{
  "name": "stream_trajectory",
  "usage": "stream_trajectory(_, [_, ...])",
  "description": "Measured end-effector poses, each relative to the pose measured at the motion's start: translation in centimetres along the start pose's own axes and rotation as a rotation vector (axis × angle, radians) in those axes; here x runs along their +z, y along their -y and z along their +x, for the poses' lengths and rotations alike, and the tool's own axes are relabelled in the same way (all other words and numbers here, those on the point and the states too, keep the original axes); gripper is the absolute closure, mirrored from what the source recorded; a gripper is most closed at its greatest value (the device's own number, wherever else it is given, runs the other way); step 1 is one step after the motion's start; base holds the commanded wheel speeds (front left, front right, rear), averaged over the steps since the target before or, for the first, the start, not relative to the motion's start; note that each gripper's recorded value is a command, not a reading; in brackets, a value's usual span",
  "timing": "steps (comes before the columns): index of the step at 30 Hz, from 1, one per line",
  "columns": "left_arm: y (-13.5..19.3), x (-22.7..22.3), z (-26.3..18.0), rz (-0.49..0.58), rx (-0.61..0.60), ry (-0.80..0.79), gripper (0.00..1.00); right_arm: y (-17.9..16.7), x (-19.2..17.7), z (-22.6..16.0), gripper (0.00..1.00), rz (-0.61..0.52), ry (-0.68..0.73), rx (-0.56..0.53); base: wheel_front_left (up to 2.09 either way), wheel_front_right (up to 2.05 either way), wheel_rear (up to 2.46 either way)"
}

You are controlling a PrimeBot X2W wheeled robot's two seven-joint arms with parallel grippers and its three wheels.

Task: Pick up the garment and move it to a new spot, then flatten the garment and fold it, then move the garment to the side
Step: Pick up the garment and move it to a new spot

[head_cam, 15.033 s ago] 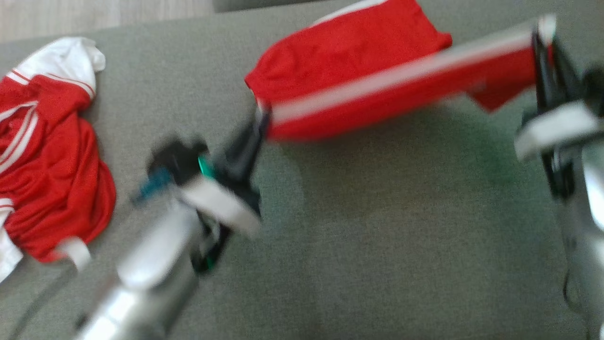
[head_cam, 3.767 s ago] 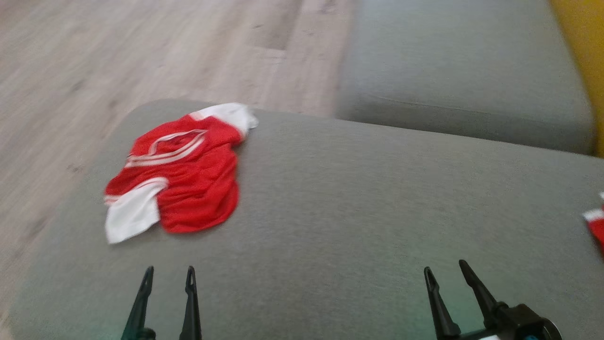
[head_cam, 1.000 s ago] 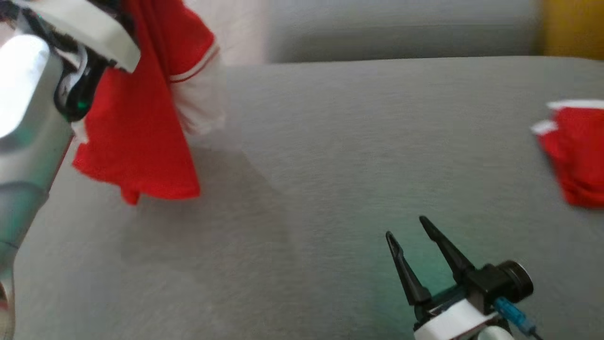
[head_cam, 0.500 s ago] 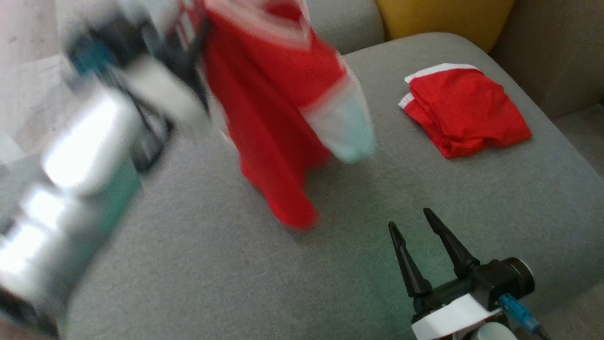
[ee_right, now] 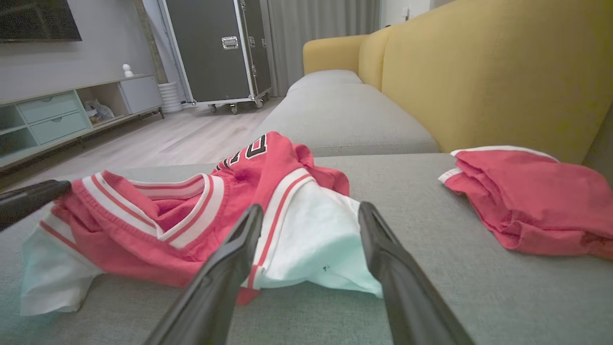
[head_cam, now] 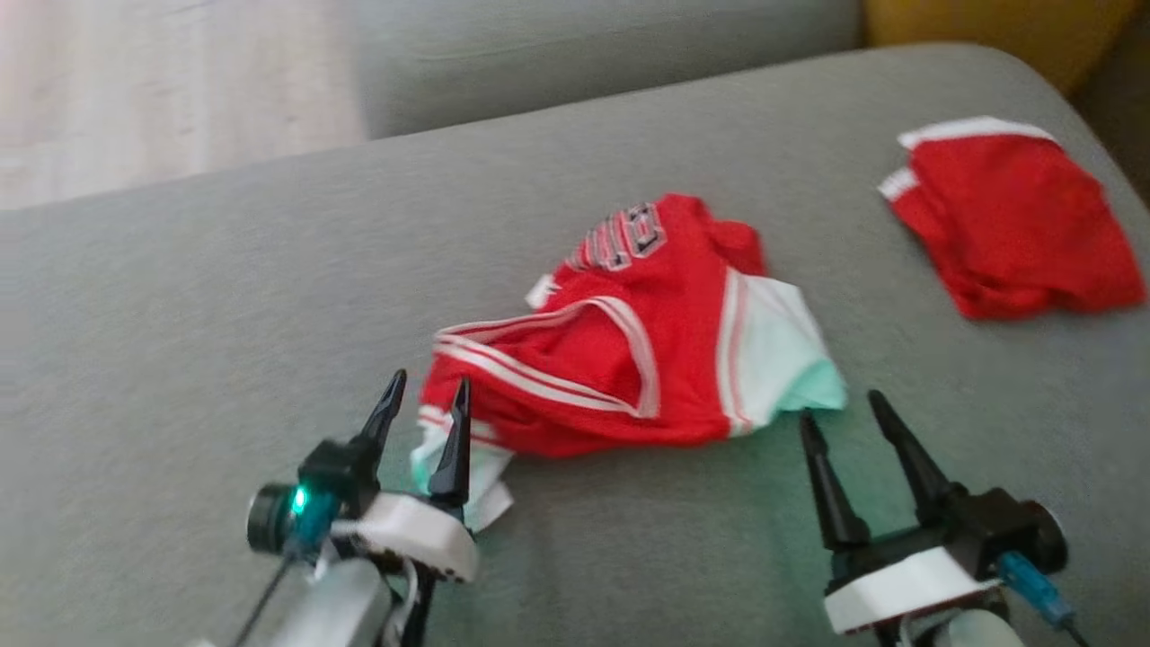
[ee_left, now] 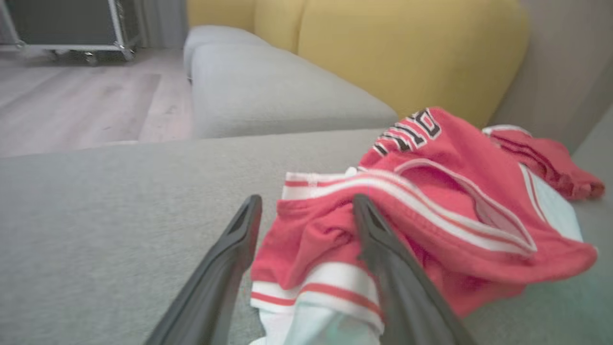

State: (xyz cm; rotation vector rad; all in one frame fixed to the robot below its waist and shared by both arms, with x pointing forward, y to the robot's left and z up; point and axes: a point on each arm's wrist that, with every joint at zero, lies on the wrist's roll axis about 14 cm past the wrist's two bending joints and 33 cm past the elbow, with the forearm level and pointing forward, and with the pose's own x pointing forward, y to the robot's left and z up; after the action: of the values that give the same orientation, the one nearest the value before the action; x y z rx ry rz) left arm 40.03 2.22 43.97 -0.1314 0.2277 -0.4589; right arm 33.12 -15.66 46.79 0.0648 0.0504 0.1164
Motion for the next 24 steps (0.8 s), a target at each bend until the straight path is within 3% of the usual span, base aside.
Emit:
stream_trajectory(3, [-1.8, 1.2, -2.7, -0.035, 0.129, 0.082, 0.00, -0.3, -0.5, 0.3, 0.00, 0.002, -0.013, 0.016, 0.00, 0.00, 0.00])
stream_trajectory(10, [-6.8, 2.7, -12.5, 0.048, 0.416, 0.219, 0.00, -2.9, -1.0, 0.5, 0.00, 0.014, -0.030, 0.108, 0.00, 0.00, 0.00])
stream_trajectory(14, [-8.4, 3.6, -16.9, 0.040, 0.538, 0.287, 0.00, -4.3, 0.0, 0.4, 0.00, 0.022, 0.004, 0.151, 0.00, 0.00, 0.00])
stream_trajectory(24, [-7.1, 2.9, -20.2, 0.086, 0.553, 0.306, 0.00, -5.4, -1.0, -2.2, 0.00, 0.030, -0.024, 0.186, 0.00, 0.00, 0.00])
